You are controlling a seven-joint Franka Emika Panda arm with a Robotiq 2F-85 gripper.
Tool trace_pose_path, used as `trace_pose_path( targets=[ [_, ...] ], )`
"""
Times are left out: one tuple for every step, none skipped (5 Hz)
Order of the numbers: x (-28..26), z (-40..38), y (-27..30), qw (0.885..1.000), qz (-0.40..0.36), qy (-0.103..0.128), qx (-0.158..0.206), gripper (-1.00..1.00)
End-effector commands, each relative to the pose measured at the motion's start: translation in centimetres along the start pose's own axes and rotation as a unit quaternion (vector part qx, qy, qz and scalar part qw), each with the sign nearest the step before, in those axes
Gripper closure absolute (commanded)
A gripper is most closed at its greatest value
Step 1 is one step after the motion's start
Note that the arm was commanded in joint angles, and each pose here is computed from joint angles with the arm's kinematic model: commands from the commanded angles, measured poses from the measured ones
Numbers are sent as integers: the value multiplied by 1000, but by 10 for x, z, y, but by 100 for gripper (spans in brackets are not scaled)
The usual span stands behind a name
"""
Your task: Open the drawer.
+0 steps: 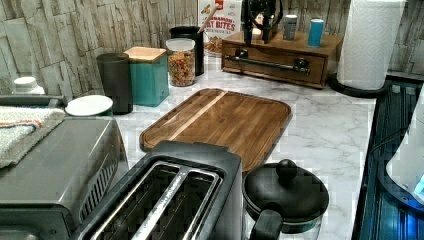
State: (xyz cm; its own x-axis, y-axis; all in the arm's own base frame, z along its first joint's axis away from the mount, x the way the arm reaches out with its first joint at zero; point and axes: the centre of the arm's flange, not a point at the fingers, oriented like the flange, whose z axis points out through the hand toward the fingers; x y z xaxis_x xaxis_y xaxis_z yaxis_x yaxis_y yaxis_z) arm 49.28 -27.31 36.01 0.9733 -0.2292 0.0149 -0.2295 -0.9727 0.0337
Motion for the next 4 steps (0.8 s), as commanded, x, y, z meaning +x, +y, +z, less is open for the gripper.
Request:
trace_pose_path(
  targets=[
    [24, -7, -19, 991, -112, 60, -47, -100],
    [28, 10, -6, 990, -111, 69, -53, -100],
    [32, 21, 16, 992, -102, 49, -59, -100],
    [27, 42, 30, 995, -80, 44, -39, -100]
  ],
)
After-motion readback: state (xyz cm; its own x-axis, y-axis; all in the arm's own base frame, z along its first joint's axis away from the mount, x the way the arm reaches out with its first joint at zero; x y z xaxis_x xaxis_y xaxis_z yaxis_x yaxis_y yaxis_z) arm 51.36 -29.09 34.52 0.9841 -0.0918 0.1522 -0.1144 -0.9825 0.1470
